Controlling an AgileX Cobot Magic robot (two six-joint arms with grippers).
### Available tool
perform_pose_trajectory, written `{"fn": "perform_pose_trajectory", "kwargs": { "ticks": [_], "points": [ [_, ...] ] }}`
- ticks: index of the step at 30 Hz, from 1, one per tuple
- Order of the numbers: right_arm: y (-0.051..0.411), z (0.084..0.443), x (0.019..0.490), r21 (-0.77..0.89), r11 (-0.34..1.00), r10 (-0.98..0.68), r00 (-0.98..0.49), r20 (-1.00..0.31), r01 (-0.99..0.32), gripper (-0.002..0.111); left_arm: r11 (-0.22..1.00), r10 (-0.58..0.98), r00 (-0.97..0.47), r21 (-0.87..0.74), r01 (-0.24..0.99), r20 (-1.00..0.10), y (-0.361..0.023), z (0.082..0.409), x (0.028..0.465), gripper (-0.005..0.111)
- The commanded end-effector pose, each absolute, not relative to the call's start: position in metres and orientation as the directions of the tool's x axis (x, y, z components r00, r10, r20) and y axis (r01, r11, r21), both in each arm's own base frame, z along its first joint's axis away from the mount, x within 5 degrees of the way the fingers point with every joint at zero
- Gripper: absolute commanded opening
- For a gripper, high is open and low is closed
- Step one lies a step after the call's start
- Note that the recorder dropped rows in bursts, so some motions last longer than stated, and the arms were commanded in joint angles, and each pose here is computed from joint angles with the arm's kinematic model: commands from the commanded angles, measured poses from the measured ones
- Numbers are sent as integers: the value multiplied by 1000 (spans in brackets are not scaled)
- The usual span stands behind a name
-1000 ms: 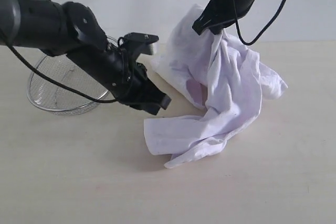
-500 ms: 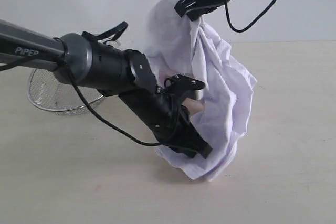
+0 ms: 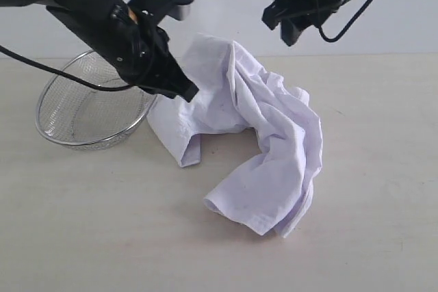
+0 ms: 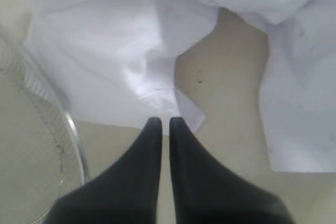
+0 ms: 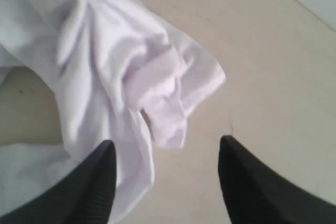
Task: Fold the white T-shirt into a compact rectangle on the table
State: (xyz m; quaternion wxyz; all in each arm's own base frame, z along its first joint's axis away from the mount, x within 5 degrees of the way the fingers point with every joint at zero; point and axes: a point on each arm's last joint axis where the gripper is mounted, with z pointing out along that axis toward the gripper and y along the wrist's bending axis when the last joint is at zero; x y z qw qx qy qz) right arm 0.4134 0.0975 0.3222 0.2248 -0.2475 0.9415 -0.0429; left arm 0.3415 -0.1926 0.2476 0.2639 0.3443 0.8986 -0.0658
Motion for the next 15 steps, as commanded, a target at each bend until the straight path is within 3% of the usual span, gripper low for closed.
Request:
{"fn": "perform_pose_trajectory", "kwargs": {
  "ticks": [1, 8, 15],
  "points": [
    [89, 321, 406, -191, 890, -455, -826, -333, -414, 49, 808, 527, -668, 66, 585, -525, -165, 256, 351, 5],
    [87, 263, 398, -152, 882, -467, -868, -169, -445, 49, 833, 498, -693, 64, 550, -521, -148, 257, 358, 5],
    [89, 225, 401, -147, 877, -480, -856, -192, -458, 49, 838, 491, -698, 64, 542, -521, -145, 257, 359, 5]
  ]
}}
